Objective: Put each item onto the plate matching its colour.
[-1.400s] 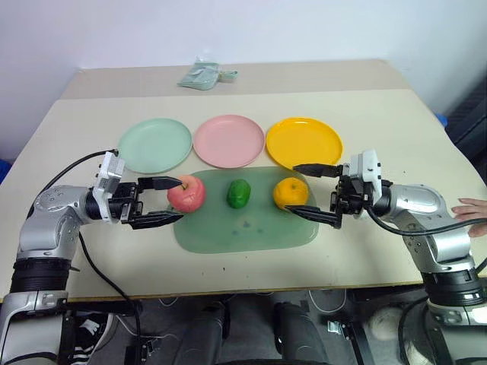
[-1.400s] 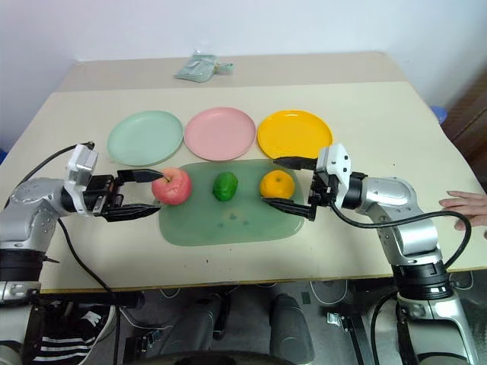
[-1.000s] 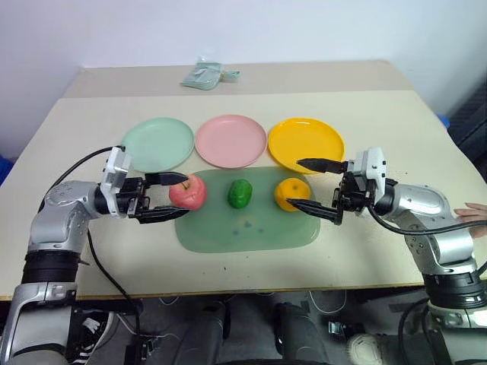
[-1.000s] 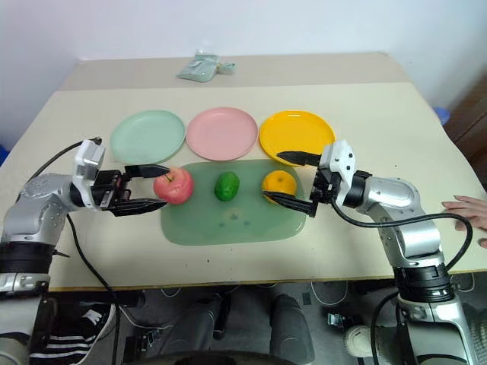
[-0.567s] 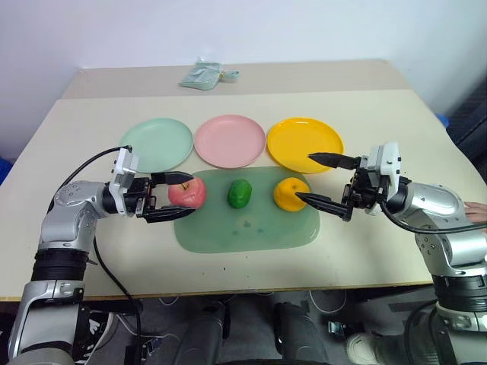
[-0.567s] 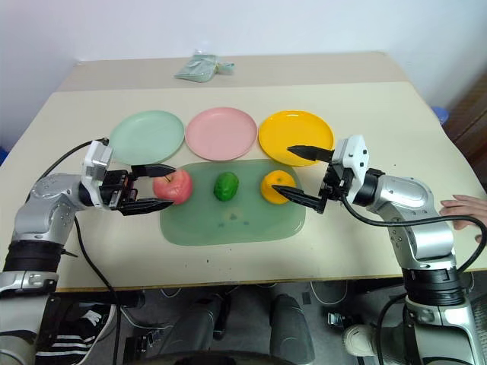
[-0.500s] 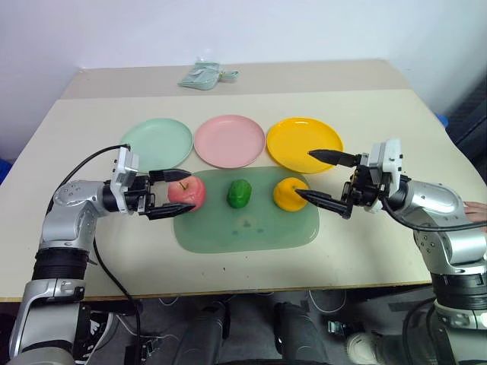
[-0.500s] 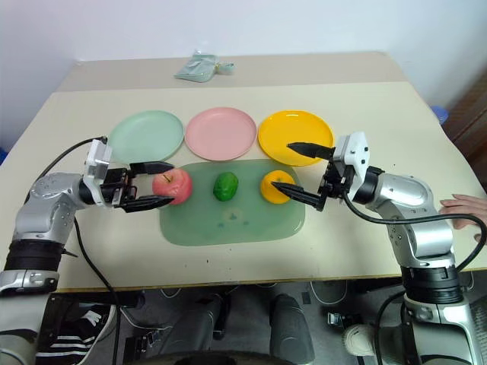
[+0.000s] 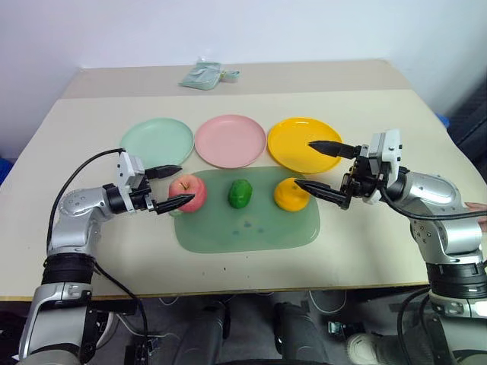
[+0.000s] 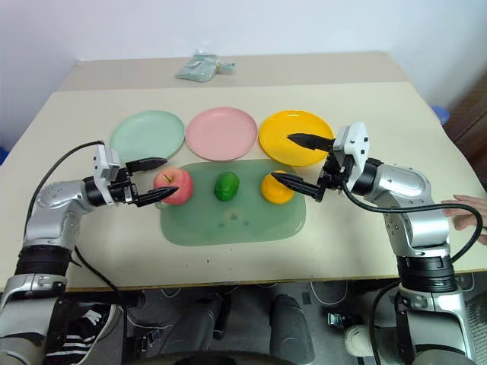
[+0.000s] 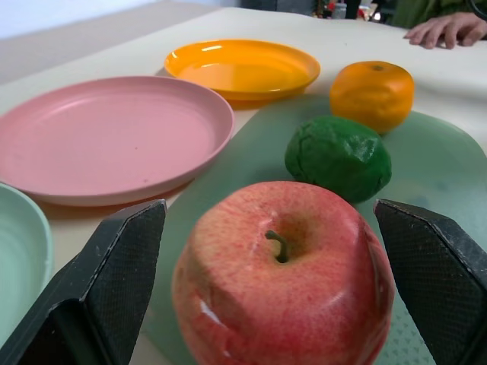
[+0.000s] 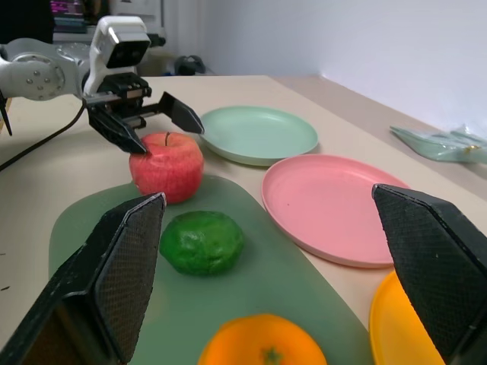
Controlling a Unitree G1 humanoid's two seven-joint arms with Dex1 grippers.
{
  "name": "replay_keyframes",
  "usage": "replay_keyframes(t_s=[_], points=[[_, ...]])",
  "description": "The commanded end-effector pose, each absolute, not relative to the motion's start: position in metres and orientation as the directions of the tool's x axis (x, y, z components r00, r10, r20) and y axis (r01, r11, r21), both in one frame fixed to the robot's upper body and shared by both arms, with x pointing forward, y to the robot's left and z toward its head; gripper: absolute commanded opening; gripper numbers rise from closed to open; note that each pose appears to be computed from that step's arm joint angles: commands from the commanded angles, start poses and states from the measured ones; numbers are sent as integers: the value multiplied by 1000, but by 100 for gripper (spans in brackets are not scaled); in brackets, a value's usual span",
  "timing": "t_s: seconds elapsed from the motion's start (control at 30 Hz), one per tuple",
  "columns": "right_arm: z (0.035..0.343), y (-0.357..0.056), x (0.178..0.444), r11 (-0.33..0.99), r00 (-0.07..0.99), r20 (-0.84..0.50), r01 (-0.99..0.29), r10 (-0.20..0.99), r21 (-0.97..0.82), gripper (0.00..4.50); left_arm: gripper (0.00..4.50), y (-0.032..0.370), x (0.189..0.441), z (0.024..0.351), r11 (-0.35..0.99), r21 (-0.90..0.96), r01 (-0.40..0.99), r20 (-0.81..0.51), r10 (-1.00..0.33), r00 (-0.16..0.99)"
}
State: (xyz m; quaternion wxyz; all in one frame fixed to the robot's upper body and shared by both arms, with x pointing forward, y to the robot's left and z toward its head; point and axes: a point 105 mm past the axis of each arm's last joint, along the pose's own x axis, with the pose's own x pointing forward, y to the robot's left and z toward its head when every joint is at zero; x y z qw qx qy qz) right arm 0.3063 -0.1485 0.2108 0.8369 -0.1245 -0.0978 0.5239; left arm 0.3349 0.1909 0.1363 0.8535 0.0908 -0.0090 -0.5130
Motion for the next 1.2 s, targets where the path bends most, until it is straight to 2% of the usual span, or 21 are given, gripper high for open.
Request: replay_keyframes(t_s=[0.03,0.13,0.27,0.3,0.5,0.7,0.8,0.93,1.03,1.2], points=[[223,-148,305,412,424,51,-835,904,-364,446,450,190,335,131,449,190,873,-110,-874,474],[224,-148,304,413,426,52,-832,903,-371,446,450,192,338,119,452,182,873,-168,-861,480],[223,-148,303,415,429,50,-830,902,-372,450,334,195,341,118,447,206,870,-179,-857,483],[223,-148,303,418,431,52,-829,901,-371,450,322,194,343,122,451,219,865,-156,-859,487],[223,-149,305,436,447,63,-818,892,-374,450,322,191,361,160,516,229,825,23,-850,526],[235,-151,309,479,465,133,-796,875,-370,450,322,183,410,218,707,252,661,212,-707,675],[239,-154,317,523,503,160,-766,850,-374,450,322,171,428,222,746,255,615,215,-664,716],[237,-160,342,624,613,172,-674,771,-395,450,322,143,448,223,790,241,563,216,-610,763],[235,-158,348,641,633,175,-649,754,-409,450,322,122,456,216,789,261,557,164,-605,779],[232,-155,349,661,657,178,-625,733,-415,450,322,110,463,208,813,220,540,141,-574,807]])
